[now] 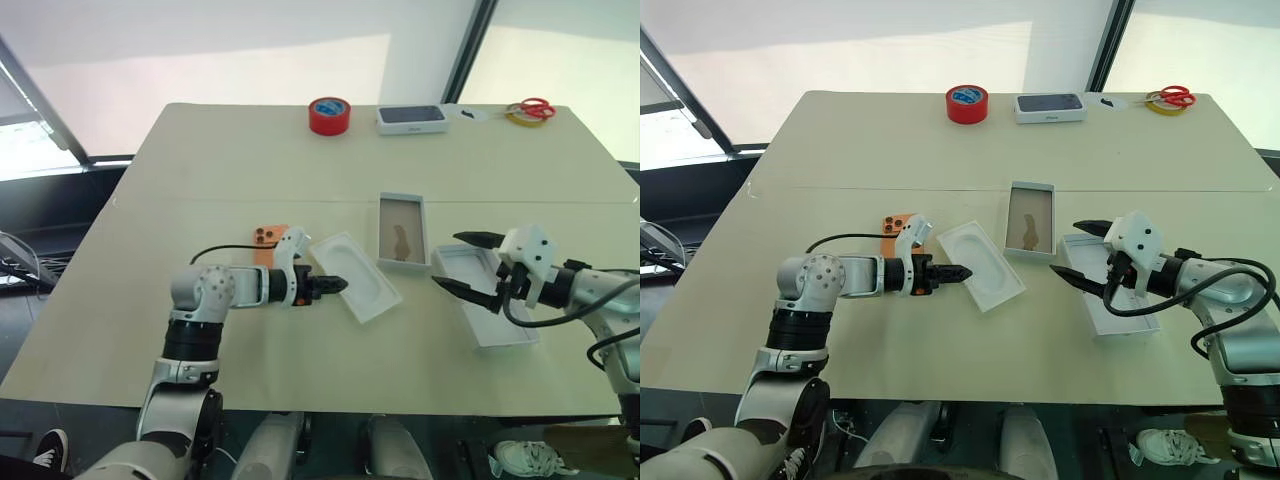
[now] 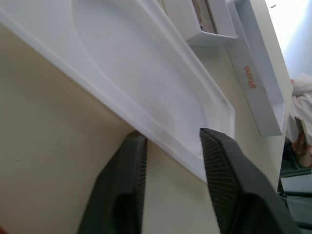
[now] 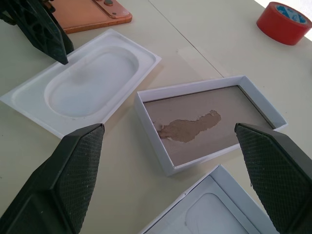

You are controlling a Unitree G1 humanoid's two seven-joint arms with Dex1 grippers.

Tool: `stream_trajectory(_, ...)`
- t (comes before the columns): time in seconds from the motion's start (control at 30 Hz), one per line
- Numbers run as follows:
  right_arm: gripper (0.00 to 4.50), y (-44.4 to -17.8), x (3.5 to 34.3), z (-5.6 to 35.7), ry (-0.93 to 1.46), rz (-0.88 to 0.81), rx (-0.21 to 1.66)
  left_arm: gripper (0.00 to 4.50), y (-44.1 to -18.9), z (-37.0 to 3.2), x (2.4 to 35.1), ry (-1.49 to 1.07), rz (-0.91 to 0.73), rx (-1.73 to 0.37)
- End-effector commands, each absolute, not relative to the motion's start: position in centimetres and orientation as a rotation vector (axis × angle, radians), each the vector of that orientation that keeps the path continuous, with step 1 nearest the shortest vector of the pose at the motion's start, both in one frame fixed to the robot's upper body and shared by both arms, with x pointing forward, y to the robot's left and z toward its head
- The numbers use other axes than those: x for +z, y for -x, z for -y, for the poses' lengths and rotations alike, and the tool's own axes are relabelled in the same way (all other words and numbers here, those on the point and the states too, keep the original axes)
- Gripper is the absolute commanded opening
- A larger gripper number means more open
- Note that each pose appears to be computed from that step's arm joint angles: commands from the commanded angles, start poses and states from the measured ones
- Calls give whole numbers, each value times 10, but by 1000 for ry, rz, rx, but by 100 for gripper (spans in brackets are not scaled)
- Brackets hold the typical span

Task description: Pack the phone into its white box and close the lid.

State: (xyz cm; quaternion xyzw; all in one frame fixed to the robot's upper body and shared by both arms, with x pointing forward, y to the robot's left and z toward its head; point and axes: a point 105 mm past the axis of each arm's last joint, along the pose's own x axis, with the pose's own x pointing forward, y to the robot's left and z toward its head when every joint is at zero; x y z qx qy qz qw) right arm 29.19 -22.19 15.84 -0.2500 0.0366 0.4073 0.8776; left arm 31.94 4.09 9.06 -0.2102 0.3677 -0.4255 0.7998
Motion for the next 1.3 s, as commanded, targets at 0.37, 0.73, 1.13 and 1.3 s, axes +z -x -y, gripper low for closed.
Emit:
stream_trajectory(0.37, 450, -295, 168, 220, 542, -24, 838, 5, -322, -38, 91, 546, -782, -887)
stream_trajectory(0.73, 450, -294, 162, 207, 537, -25, 878, 5, -339, -52, 120, 707, -708, -872)
stream_trajectory(1.13, 450, -325, 138, 168, 582, -119, 1050, 5, -345, -87, 164, 547, -619, -1034)
stream_trajectory(1.3, 450, -347, 128, 175, 630, -207, 1073, 5, -348, -96, 171, 530, -608, -1060)
